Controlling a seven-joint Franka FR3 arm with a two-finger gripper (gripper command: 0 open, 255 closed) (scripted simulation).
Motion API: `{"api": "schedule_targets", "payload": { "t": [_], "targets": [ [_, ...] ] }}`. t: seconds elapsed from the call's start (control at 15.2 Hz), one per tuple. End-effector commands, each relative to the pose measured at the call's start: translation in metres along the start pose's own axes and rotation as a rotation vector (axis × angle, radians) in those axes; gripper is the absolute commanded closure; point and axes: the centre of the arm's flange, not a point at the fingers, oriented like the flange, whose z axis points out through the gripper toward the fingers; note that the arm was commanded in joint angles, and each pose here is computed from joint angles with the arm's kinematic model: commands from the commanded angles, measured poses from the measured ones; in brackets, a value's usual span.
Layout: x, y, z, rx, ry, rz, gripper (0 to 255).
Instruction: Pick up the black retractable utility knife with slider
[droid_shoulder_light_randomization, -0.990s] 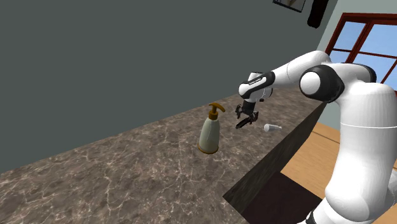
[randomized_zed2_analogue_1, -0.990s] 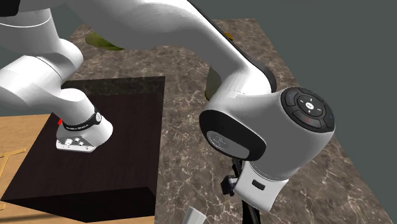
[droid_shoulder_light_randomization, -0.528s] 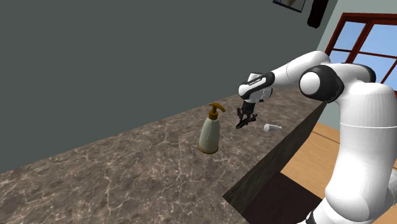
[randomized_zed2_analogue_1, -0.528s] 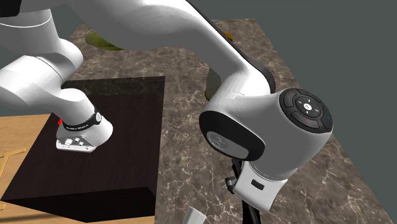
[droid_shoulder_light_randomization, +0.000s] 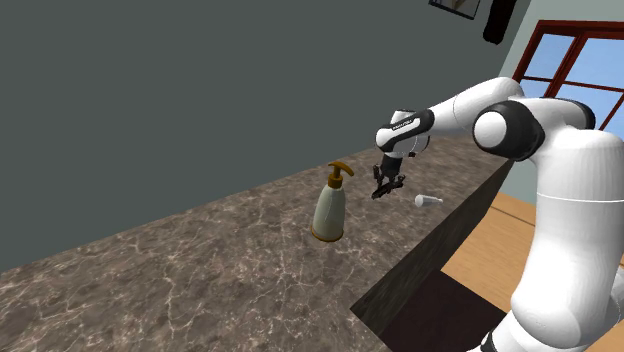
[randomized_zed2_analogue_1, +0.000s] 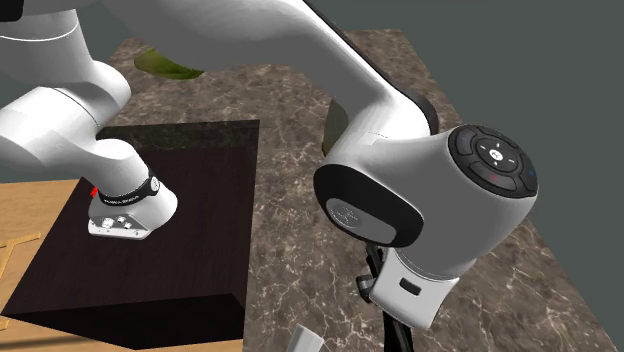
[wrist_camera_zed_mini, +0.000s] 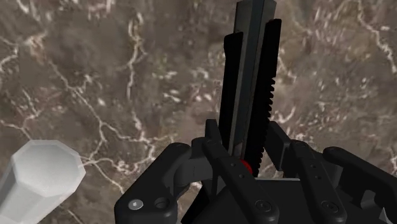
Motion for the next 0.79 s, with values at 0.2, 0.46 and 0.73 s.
{"api": "schedule_targets", "payload": {
  "t": [0.2, 0.46, 0.73],
  "targets": [
    [0.0, 0.0, -0.026, 0.0, 0.0, 0.0, 255],
    [0.0, 0.0, -0.047, 0.0, 0.0, 0.0, 255],
    [0.0, 0.0, -0.064, 0.0, 0.0, 0.0, 255]
  ]
}}
